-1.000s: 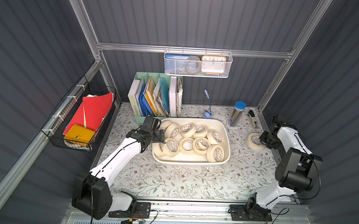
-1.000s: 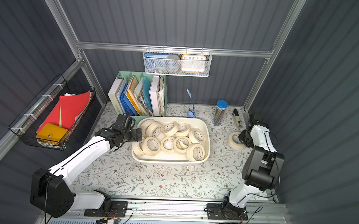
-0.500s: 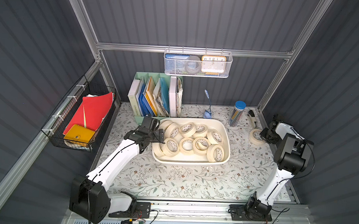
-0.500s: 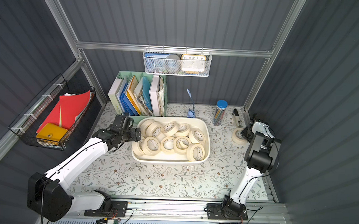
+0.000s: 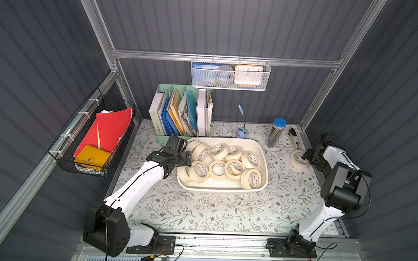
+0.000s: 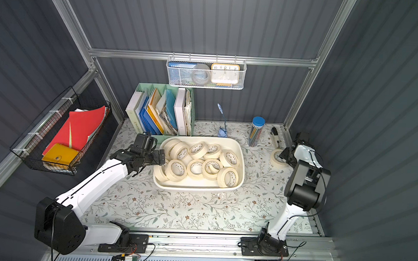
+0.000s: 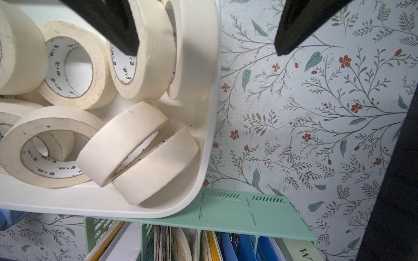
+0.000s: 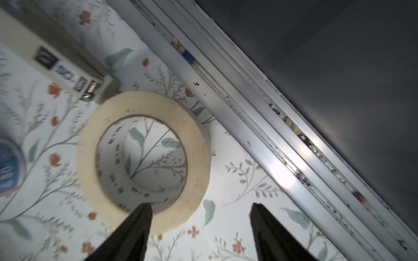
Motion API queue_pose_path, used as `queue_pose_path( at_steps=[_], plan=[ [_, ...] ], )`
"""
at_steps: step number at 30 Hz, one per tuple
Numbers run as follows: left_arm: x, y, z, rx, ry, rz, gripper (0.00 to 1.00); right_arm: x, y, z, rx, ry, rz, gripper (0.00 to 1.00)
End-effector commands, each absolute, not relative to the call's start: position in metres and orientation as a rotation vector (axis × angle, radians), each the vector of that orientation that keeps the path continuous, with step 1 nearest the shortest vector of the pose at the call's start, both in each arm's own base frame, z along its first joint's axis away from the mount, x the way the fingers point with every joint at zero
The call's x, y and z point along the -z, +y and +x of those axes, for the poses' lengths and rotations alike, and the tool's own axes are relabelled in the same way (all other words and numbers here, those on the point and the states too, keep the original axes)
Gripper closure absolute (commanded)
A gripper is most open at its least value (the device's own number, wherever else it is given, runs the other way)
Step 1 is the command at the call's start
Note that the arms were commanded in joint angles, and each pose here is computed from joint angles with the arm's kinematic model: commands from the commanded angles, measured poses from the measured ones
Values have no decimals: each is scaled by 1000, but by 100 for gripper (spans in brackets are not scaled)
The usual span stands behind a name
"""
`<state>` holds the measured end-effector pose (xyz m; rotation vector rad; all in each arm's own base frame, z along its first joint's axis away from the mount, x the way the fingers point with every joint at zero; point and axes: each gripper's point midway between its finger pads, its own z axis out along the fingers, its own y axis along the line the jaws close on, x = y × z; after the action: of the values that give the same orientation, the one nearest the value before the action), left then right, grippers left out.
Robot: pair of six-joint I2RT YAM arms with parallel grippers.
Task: Take out the art tape in the storage box
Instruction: Place the art tape at the center of the board, then pick up the art tape from the storage box.
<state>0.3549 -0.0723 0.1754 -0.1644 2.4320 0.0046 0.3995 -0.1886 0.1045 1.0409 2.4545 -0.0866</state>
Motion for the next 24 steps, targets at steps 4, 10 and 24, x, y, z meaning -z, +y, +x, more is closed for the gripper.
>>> queue_pose_path(
  at_steps=[4, 10, 24],
  plan=[
    [-185, -83, 362, 74, 2392, -160, 0, -151, -111, 375, 49, 2543, 794, 7],
    [-195, -86, 360, 109, 2371, -160, 0, -161, 5, 333, -60, 2657, 432, 7],
    [-191, -83, 352, 124, 2362, -202, 0, -151, 153, 262, -363, 2887, -2, 22]
  ],
)
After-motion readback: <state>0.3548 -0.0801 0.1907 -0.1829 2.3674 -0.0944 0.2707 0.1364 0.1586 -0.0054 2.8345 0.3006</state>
